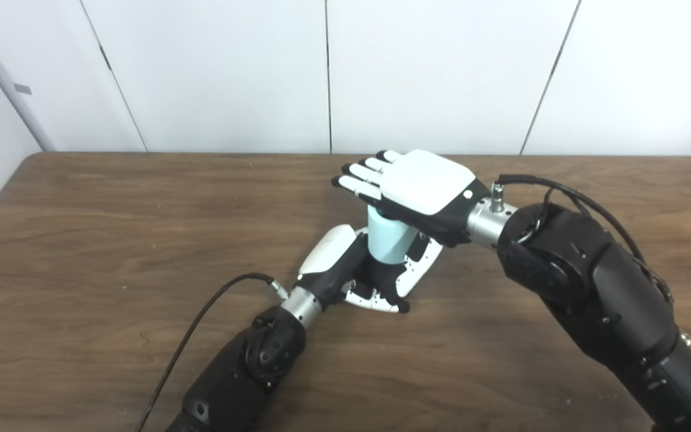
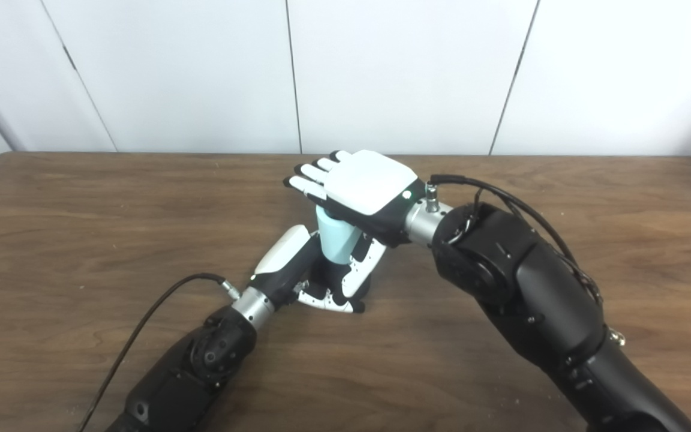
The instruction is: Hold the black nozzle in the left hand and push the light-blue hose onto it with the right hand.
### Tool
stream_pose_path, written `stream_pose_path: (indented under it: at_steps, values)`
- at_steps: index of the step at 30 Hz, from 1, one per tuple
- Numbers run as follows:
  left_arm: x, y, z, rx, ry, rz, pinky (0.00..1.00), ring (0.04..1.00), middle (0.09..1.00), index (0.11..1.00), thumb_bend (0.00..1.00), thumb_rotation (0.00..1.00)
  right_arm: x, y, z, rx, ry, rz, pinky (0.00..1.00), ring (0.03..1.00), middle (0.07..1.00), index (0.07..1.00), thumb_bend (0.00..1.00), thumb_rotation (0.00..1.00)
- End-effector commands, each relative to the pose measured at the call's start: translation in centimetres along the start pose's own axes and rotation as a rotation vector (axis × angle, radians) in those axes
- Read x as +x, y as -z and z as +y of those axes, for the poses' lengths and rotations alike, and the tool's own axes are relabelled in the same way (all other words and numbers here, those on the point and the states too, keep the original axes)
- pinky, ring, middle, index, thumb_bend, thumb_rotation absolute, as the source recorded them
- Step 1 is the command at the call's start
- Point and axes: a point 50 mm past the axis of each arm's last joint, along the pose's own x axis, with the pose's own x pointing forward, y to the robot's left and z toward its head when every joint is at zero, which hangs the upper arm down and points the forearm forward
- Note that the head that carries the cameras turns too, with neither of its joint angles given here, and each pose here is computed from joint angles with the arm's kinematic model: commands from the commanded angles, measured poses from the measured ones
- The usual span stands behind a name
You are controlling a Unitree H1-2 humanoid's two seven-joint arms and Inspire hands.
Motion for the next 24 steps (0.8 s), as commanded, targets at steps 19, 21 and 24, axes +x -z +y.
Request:
stream_pose_path:
  at_steps: [19,21,24]
  values:
    - [-7.02,5.68,-6.63,-0.029,0.273,0.291,0.85,0.866,0.788,0.496,0.51,0.1,-1.32,0.96,3.38,0.047,-0.069,0.003,1.0,1.0,1.0,1.0,0.85,0.54]
    - [-7.03,5.67,-6.64,-0.029,0.273,0.291,0.85,0.866,0.788,0.496,0.51,0.1,-1.59,0.81,3.53,0.233,0.071,0.01,1.0,1.0,1.0,1.0,0.88,0.56]
    - [-7.06,5.62,-6.66,-0.028,0.271,0.288,0.85,0.866,0.788,0.496,0.51,0.1,-1.87,0.24,3.63,0.495,0.294,0.018,1.0,1.0,1.0,1.0,0.97,0.62]
